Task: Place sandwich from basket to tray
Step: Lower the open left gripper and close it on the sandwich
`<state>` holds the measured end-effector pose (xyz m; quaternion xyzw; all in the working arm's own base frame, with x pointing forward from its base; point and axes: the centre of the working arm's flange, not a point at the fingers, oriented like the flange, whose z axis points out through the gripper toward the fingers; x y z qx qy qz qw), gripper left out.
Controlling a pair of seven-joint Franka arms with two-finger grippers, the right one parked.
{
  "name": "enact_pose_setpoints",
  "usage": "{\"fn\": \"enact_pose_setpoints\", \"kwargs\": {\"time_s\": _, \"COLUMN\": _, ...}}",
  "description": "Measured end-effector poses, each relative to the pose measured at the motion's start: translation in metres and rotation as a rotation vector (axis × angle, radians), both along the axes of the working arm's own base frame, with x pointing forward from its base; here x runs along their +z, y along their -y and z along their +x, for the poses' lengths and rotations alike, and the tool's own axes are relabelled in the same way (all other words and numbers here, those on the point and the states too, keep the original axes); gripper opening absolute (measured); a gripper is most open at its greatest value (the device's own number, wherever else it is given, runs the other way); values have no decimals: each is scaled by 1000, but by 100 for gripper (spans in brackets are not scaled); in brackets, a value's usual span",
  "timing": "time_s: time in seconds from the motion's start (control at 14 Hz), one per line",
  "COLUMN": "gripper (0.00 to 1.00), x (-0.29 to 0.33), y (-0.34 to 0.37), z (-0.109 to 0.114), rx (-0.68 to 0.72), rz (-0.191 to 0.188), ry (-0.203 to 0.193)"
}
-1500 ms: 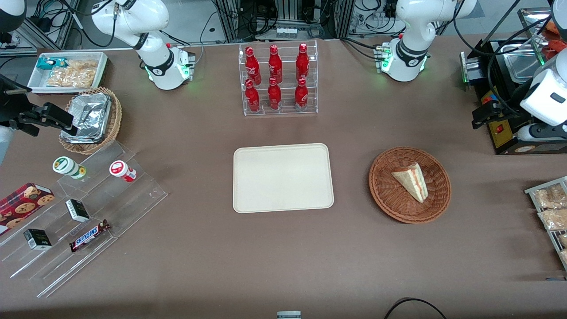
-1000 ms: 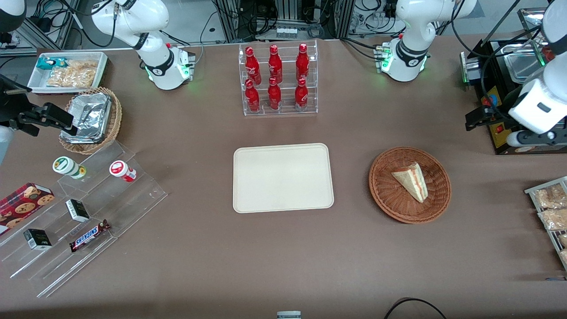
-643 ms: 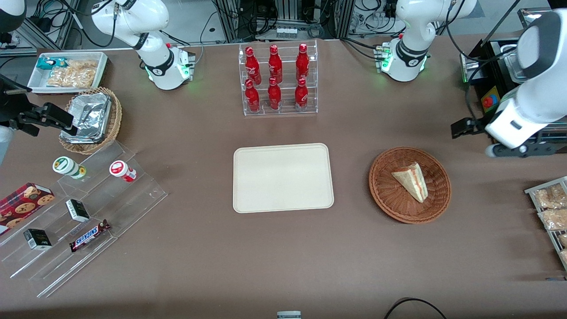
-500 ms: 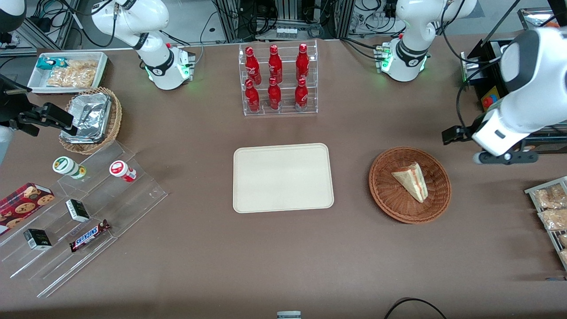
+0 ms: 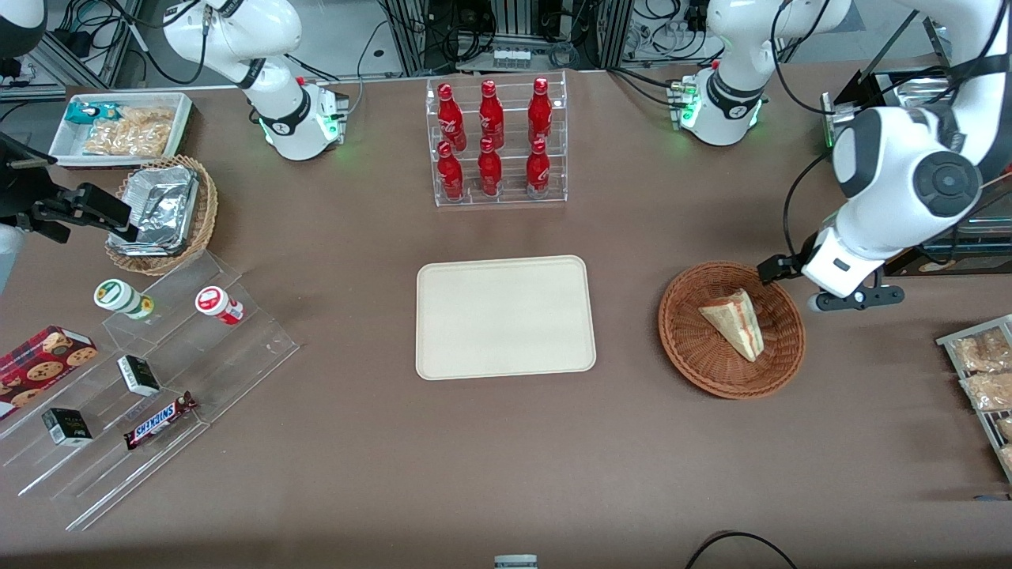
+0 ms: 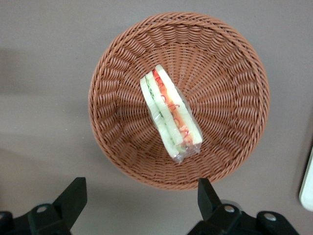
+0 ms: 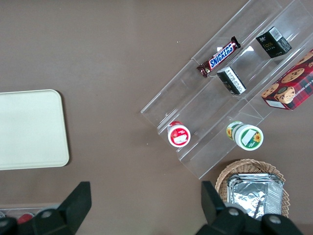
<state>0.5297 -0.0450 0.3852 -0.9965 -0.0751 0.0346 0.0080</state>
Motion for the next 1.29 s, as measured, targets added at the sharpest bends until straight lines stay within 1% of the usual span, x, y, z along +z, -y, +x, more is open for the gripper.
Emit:
{"fn": "enact_pose_setpoints", "kwargs": {"time_s": 0.14, "gripper": 100, "x": -10, "y": 12, "z": -3, "rx": 113, "rz": 5, "ry": 26}}
{"fn": "enact_pose_setpoints", "kwargs": {"time_s": 0.43, "gripper": 100, "x": -25, "y": 20, "z": -4, "rx": 341, "rz": 15, "ry": 35}}
{"fn": "enact_pose_setpoints", "kwargs": {"time_s": 0.79, "gripper": 100, "x": -59, "y": 28, "z": 0, "rx": 539, "rz": 29, "ry": 10}}
{"fn": "enact_pose_setpoints", "kwargs": {"time_s": 0.93, "gripper": 100, "x": -71, "y": 30, "z": 3, "rx": 565, "rz": 26, "ry": 12}}
{"fn": "enact_pose_setpoints", "kwargs": {"time_s": 1.29, "gripper": 100, "x": -96, "y": 30, "z": 7, "rx": 578, "rz": 23, "ry": 8}}
